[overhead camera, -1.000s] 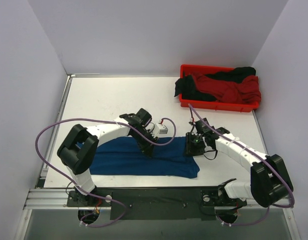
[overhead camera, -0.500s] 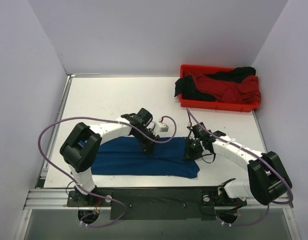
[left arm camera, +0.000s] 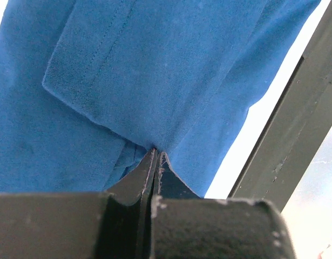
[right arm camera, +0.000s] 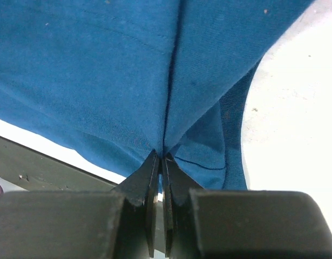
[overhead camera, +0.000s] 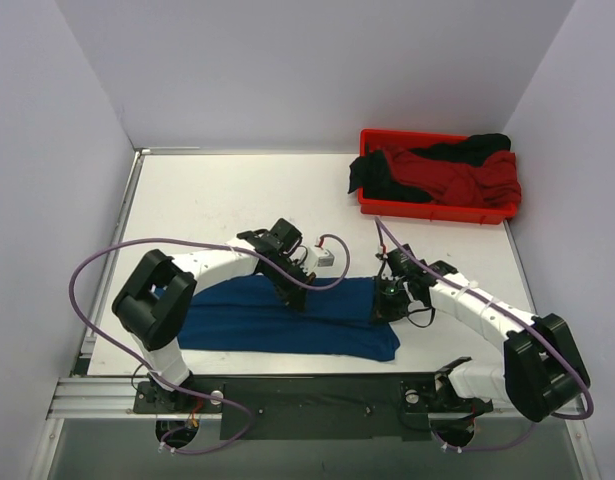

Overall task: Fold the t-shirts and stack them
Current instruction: Fold the other side of the tshirt into a rectangle

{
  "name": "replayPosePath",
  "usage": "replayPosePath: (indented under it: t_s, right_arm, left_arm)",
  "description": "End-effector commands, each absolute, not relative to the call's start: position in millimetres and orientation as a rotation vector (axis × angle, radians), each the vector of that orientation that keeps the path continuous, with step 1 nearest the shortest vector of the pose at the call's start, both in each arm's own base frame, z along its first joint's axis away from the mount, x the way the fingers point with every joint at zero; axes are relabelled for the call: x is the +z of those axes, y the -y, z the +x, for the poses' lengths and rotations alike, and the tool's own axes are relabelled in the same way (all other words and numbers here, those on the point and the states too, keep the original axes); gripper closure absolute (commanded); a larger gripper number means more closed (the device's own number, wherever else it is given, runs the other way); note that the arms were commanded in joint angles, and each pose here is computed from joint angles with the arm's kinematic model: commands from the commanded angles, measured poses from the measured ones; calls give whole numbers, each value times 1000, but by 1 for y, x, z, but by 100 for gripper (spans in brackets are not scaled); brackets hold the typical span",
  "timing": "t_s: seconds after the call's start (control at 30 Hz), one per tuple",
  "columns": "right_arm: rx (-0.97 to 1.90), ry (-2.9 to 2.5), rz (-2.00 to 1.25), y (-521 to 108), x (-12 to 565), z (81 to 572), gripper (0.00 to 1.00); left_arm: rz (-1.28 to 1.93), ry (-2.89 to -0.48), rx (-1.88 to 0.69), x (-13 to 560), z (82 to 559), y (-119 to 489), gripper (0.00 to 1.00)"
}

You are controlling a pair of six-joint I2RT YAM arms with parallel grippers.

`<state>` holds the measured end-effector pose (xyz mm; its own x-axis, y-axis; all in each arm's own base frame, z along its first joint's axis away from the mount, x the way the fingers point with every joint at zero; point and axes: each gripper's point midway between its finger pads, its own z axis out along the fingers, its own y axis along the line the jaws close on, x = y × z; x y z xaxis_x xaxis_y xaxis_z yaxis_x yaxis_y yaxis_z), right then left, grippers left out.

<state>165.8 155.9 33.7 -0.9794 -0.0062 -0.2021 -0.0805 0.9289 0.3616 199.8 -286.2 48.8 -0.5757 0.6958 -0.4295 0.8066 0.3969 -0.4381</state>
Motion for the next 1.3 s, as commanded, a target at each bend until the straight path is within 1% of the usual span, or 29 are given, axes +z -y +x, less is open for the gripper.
replayPosePath:
  t_s: [0.0, 0.03, 0.07, 0.1, 0.13, 0.17, 0.2, 0.23, 0.27, 0.37, 0.43, 0.47, 0.5, 0.53, 0.57, 0.63, 0.7, 0.8, 0.9, 1.0, 1.1, 1.17, 1.2, 1.23, 1.27]
  right_arm:
    - [509, -2973, -36, -145, 19, 155, 99]
    - [501, -2979, -25, -143, 16, 154, 91]
    - [486, -2974, -16, -141, 15, 157, 81]
    - [476, -2964, -9, -140, 17, 160, 76]
    - [463, -2951, -8, -138, 20, 162, 71]
    - [460, -2929, -9, -138, 26, 168, 69]
    - [427, -2912, -15, -134, 31, 170, 65]
    - [420, -2881, -19, -134, 40, 178, 64]
    - [377, -2861, -23, -128, 46, 180, 63]
    - [357, -2750, -34, -129, 77, 201, 62]
    - [384, -2663, -19, -136, 94, 217, 70]
    - [409, -2635, -20, -141, 98, 222, 81]
    - [465, -2608, -24, -152, 101, 228, 86]
    - [502, -2595, -26, -158, 102, 231, 96]
    - [567, -2582, -25, -169, 102, 237, 100]
    - [639, -2587, -32, -182, 94, 241, 100]
    - [626, -2629, 2, -180, 76, 245, 100]
    - [579, -2693, 75, -167, 47, 249, 100]
    - [474, -2764, 138, -148, 14, 255, 100]
    - [464, -2783, 153, -147, 0, 265, 100]
    - [427, -2812, 132, -146, -5, 274, 100]
    - [405, -2790, 113, -144, 2, 285, 100]
    - [389, -2784, 100, -141, 4, 289, 100]
    - [381, -2776, 89, -141, 11, 299, 100]
    - [362, -2782, 57, -136, 15, 303, 100]
  left_arm:
    - [1376, -2481, -913, 42, 197, 282, 100]
    - [1379, -2485, -905, 40, 199, 282, 100]
    - [1386, -2480, -900, 43, 200, 284, 91]
    - [1388, -2471, -897, 46, 202, 284, 83]
    - [1401, -2450, -897, 51, 203, 285, 68]
    - [1409, -2410, -885, 60, 207, 285, 57]
    - [1414, -2389, -875, 66, 209, 285, 53]
    - [1429, -2343, -844, 76, 212, 283, 40]
    - [1441, -2321, -810, 84, 215, 281, 36]
    - [1469, -2248, -755, 108, 222, 272, 35]
    - [1441, -2238, -771, 120, 226, 270, 35]
    - [1432, -2218, -790, 124, 228, 273, 38]
    - [1416, -2206, -804, 125, 230, 279, 48]
    - [1415, -2197, -834, 124, 229, 285, 54]
    - [1411, -2184, -858, 124, 227, 294, 68]
    - [1423, -2183, -887, 117, 224, 309, 77]
    - [1402, -2197, -881, 104, 228, 321, 78]
    - [1353, -2261, -855, 77, 243, 328, 78]
    - [1360, -2301, -811, 55, 250, 328, 78]
    - [1389, -2319, -716, 33, 257, 318, 77]
    - [1414, -2321, -685, 35, 255, 310, 73]
    - [1460, -2291, -734, 52, 246, 307, 63]
    - [1493, -2220, -750, 71, 244, 307, 52]
    - [1516, -2216, -789, 79, 236, 302, 48]
    - [1525, -2176, -780, 96, 235, 295, 41]
